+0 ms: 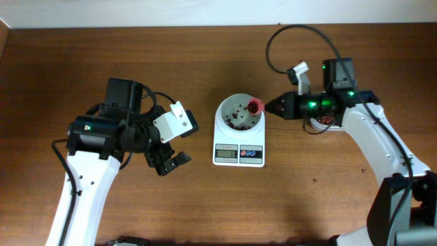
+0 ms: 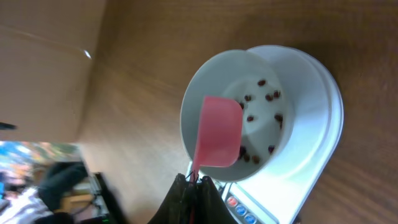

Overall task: Scoop and weigh 50g on scale
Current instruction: 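Carry the scoop over the bowl and pour beans with the right gripper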

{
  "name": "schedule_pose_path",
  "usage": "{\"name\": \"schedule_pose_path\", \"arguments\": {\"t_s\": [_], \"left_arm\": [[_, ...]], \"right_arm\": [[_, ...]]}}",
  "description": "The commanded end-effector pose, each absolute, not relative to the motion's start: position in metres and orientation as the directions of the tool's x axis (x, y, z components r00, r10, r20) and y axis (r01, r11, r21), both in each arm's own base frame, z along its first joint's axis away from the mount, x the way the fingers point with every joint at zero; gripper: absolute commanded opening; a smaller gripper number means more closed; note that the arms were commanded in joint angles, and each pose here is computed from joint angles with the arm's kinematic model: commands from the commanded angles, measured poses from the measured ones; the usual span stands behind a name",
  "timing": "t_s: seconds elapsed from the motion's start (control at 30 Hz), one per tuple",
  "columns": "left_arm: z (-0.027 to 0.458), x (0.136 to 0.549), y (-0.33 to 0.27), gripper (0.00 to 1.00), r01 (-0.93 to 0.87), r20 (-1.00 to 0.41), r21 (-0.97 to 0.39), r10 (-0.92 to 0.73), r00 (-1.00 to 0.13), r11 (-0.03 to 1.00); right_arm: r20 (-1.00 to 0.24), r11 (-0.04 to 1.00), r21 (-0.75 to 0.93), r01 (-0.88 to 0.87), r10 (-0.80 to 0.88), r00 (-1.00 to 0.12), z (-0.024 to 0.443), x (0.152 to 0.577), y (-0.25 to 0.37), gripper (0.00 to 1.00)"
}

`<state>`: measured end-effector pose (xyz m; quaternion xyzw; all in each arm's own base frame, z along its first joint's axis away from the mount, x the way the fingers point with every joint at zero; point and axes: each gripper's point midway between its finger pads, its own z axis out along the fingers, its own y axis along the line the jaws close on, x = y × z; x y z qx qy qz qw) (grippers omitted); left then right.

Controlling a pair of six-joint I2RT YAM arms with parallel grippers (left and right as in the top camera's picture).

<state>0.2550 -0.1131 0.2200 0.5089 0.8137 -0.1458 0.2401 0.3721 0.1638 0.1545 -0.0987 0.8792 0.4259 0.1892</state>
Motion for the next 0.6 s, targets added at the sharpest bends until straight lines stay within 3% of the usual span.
{"name": "schedule_pose_path", "arguments": {"t_s": [0.0,0.13,0.27,0.57], "left_arm": [[0.222,0.256,-0.114,0.99,0.902,-0.544,0.015,0.760,-0.355,0.432],[0.222,0.255,-0.114,0.99,0.902,-0.544,0.014,0.760,-0.355,0.432],[0.222,0.255,-0.114,0.99,0.902,-0.544,0.014,0.760,-0.355,0.432],[0.222,0.255,-0.114,0.99,0.902,-0.544,0.014,0.760,-0.355,0.431]], "right_arm": [[-0.538,0.647,0.588,-0.485,-0.136,-0.832,0.146,0.378,0.179,0.04],[-0.562,0.755,0.431,-0.494,-0.204,-0.802,0.130,0.387,0.177,0.04],[-0.605,0.706,0.360,-0.610,-0.322,-0.729,0.130,0.378,0.195,0.04],[-0.615,0.778,0.166,-0.606,-0.399,-0.681,0.137,0.383,0.195,0.04]]}}
